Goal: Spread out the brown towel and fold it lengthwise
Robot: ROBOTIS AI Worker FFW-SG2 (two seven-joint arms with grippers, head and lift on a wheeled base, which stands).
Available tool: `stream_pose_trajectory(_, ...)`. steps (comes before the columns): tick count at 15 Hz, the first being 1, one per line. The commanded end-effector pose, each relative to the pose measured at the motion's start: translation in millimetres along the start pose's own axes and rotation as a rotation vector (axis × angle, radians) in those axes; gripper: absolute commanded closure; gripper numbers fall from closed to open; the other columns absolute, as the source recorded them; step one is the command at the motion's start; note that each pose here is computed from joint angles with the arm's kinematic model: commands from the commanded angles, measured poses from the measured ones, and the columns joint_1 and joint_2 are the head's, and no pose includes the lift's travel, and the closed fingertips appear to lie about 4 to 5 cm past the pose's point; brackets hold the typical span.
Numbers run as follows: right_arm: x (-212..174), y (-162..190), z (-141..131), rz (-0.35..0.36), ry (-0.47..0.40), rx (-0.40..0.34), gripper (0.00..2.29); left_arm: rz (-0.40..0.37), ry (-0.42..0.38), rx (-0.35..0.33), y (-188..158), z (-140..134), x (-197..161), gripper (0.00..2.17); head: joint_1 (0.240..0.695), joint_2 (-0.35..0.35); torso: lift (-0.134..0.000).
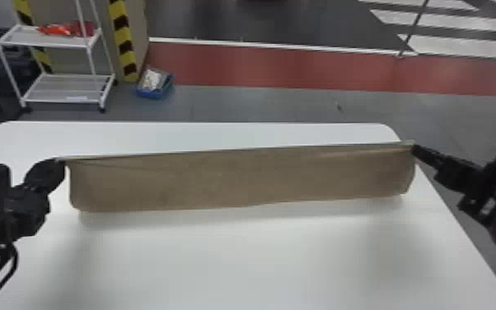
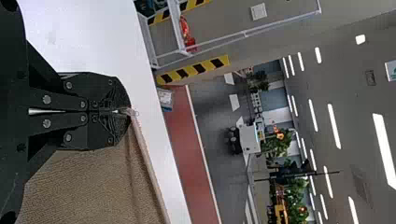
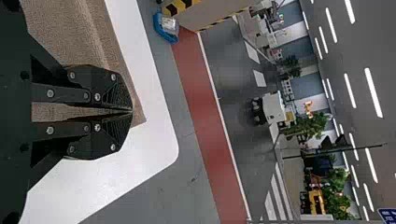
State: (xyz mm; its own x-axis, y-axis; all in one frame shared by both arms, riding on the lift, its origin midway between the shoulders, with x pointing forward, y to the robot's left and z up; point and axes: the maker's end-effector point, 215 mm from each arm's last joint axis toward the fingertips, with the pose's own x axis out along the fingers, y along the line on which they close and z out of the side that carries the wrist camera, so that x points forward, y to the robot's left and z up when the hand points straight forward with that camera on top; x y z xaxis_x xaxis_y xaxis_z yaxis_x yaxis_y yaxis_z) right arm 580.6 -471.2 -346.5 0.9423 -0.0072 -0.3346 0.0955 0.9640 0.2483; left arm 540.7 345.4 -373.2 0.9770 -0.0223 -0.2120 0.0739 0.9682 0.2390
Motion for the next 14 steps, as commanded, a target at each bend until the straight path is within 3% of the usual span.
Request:
stream_pose_trajectory(1,13,10,6,-0.004,-0.008,-0.05,1.03,0.001,-0.011,0.004,2,11,18,1.97,0.695,-0.123,-0.124)
stream_pose_trajectory(4,30,20,3,-0.008,0.018,-0.086,1.03,-0.006,0.001,0.034,-2,16,41,1.97,0.695,-0.114,-0.124)
stream_pose_trajectory(6,38,27,-3,-0.005,0.026,-0.109,1.03,-0.007,0.056,0.058,-6,-1,48,1.97,0.695,-0.108,-0.124)
stream_pose_trajectory(14,60,30,-17,-0.055,0.039,-0.216,1.02,-0.004,0.101,0.116,-14,-15,67,1.95,0.695,-0.09,-0.124)
